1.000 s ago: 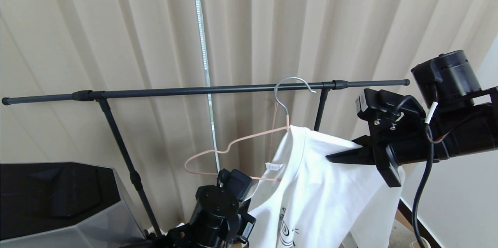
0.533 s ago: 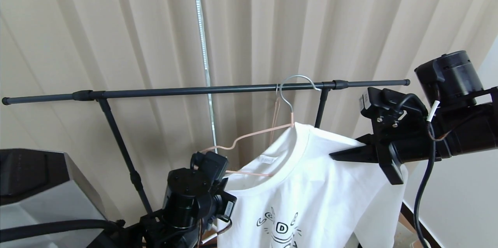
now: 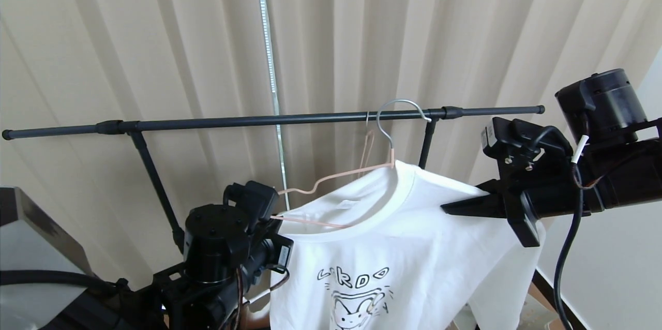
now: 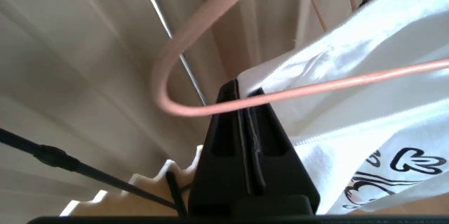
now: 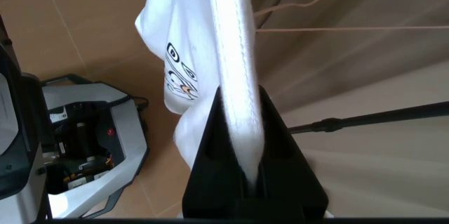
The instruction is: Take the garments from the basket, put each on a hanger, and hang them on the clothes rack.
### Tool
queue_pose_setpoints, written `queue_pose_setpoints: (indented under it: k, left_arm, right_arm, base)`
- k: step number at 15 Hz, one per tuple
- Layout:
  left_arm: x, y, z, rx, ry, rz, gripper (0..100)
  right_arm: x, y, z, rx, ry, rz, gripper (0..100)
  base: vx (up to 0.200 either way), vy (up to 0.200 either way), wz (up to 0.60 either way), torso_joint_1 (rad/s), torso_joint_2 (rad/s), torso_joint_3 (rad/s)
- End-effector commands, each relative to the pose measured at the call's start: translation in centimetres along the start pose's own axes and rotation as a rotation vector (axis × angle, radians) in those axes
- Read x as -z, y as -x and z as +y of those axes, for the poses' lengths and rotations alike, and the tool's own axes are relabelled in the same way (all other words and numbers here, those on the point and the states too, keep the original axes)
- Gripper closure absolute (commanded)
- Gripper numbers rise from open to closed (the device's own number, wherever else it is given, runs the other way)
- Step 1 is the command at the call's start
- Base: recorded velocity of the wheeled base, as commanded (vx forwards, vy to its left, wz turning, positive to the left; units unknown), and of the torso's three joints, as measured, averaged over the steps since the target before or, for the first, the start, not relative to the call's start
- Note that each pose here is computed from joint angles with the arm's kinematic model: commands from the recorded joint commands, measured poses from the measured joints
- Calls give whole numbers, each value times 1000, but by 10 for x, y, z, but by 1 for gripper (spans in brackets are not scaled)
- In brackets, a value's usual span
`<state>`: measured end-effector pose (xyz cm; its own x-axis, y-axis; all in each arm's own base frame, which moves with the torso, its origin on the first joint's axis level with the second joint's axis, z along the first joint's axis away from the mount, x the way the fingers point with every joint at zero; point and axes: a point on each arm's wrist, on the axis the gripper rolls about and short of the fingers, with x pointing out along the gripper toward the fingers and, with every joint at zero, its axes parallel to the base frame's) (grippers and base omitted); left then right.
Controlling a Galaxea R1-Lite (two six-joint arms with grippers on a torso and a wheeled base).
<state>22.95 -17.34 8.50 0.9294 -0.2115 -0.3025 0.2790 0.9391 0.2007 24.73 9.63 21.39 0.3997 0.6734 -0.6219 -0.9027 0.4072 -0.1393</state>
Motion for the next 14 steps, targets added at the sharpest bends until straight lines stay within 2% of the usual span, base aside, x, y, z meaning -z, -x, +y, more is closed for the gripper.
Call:
queue_pose_setpoints:
  k: [1, 7, 11, 14]
  left_arm:
    - [-2, 2, 8, -25, 13, -7, 100]
    - [-9, 9, 29, -81, 27, -32, 100]
    - [-11, 14, 36, -94, 31, -40, 100]
    - [-26, 24, 37, -92, 0, -102, 100]
  right_arm:
    - [0, 1, 0, 2, 1, 1, 100]
    - [10, -3, 1, 22, -8, 37, 100]
    - [14, -4, -1, 42, -8, 33, 100]
    - [15, -7, -1, 36, -11, 37, 100]
  base:
    - [0, 0, 0, 0, 0, 0]
    - [0, 0, 0, 0, 0, 0]
    - [0, 0, 0, 0, 0, 0]
    - [0, 0, 0, 0, 0, 0]
